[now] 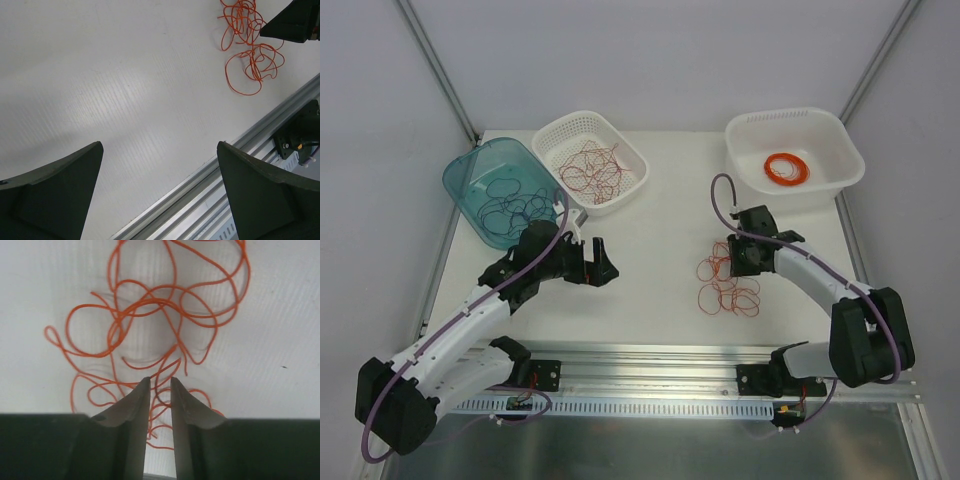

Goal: Untangle the cables

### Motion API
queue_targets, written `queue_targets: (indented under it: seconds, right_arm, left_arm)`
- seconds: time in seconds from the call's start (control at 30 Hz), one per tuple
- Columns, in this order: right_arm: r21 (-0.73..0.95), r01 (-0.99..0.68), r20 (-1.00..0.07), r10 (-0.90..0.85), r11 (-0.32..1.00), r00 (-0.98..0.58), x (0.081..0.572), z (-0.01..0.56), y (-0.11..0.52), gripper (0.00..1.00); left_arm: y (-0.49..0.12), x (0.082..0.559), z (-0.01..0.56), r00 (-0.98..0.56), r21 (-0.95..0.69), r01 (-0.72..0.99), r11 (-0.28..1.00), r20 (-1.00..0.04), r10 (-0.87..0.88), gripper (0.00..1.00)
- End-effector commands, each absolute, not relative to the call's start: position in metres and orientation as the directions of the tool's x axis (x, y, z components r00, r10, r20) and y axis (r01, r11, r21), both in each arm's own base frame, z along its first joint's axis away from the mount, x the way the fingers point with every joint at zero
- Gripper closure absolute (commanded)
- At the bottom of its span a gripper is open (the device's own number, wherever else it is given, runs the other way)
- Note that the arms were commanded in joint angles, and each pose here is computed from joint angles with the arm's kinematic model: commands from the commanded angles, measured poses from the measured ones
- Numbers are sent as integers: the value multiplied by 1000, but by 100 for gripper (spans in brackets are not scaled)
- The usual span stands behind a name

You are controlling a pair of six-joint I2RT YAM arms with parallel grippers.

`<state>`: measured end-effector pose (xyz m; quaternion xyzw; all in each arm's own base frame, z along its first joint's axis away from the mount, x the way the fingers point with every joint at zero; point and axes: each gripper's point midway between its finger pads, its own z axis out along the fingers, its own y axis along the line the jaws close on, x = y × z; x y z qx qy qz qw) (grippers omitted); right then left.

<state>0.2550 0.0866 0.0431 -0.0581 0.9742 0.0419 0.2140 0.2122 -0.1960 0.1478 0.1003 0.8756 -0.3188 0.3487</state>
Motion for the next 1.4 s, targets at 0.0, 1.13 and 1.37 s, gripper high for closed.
queue_targets:
  seconds: [0.0, 1.13, 1.37]
  right_arm:
    - [110, -219, -489, -139, 970, -861, 267, 74, 115, 76]
    - [421, -575, -899, 238, 702, -368, 259, 440, 202, 99]
    - [489, -529, -858, 275, 693, -433, 261, 412, 209, 99]
  left_arm:
    - [-198, 208, 149, -737, -497, 403, 769, -674, -49, 1]
    - [-271, 219, 208, -589, -462, 663, 590, -808, 28, 1]
    - [-332, 217, 227, -582, -515, 701, 493, -813, -21, 2]
